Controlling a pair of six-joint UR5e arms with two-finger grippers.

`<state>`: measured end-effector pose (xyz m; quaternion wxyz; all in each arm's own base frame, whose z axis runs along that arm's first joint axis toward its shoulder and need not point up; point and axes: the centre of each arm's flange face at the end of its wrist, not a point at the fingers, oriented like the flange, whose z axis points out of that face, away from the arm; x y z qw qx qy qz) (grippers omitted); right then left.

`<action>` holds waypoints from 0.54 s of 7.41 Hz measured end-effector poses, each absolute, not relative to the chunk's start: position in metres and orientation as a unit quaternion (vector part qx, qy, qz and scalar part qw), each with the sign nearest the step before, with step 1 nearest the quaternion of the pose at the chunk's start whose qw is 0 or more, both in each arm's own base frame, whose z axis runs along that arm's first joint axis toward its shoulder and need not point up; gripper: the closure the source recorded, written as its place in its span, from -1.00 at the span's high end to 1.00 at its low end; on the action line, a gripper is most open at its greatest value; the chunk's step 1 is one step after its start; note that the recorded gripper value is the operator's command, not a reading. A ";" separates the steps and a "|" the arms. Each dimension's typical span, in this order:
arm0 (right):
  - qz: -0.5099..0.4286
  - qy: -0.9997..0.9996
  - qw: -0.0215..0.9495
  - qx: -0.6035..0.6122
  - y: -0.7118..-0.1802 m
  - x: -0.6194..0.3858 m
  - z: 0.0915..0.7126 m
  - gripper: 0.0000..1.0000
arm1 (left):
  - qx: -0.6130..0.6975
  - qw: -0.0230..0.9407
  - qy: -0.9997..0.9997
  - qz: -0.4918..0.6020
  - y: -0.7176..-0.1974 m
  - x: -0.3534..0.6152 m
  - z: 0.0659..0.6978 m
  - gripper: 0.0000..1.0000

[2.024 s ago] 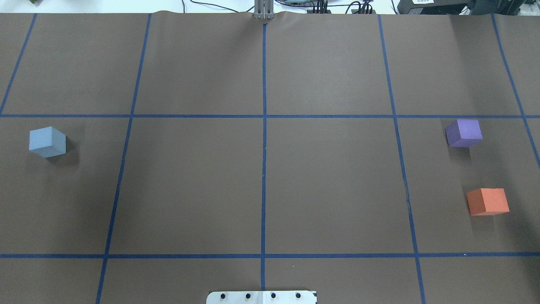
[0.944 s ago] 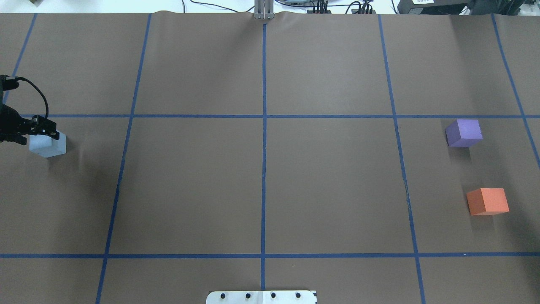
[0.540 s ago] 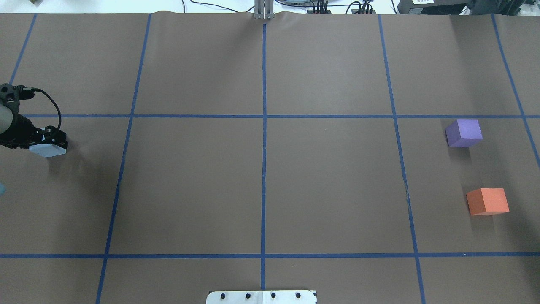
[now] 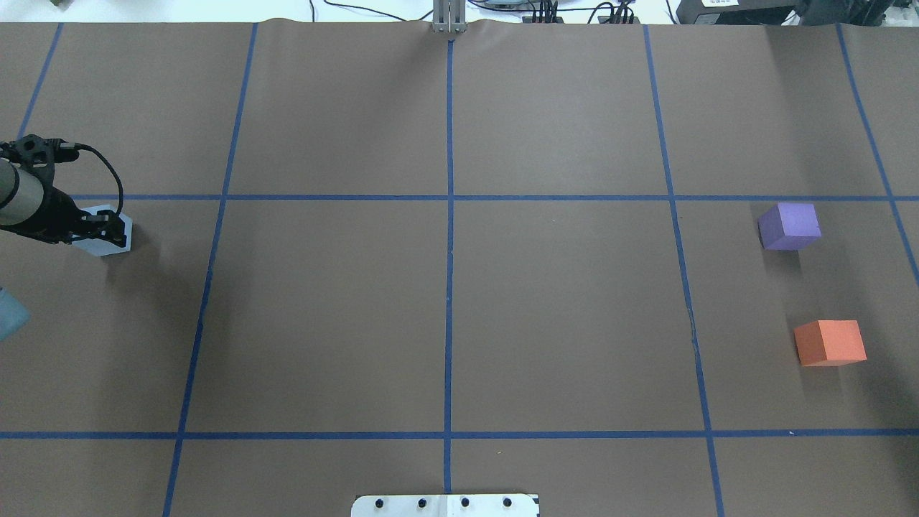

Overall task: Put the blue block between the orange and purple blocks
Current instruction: 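Carry the light blue cube with the left gripper toward the table center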

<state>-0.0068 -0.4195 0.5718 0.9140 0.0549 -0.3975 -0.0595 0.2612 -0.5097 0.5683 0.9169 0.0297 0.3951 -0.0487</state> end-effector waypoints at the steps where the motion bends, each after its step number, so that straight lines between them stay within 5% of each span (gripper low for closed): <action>1: -0.059 -0.398 0.914 0.054 -0.419 -0.007 0.572 1.00 | 0.032 0.916 0.397 -0.048 -0.524 0.271 0.542 -0.66; 2: -0.059 -0.397 0.914 0.054 -0.418 -0.007 0.573 1.00 | 0.032 0.915 0.399 -0.044 -0.536 0.288 0.502 -0.43; 4: -0.059 -0.398 0.914 0.054 -0.417 -0.006 0.573 1.00 | 0.050 0.907 0.417 -0.008 -0.539 0.349 0.407 -0.43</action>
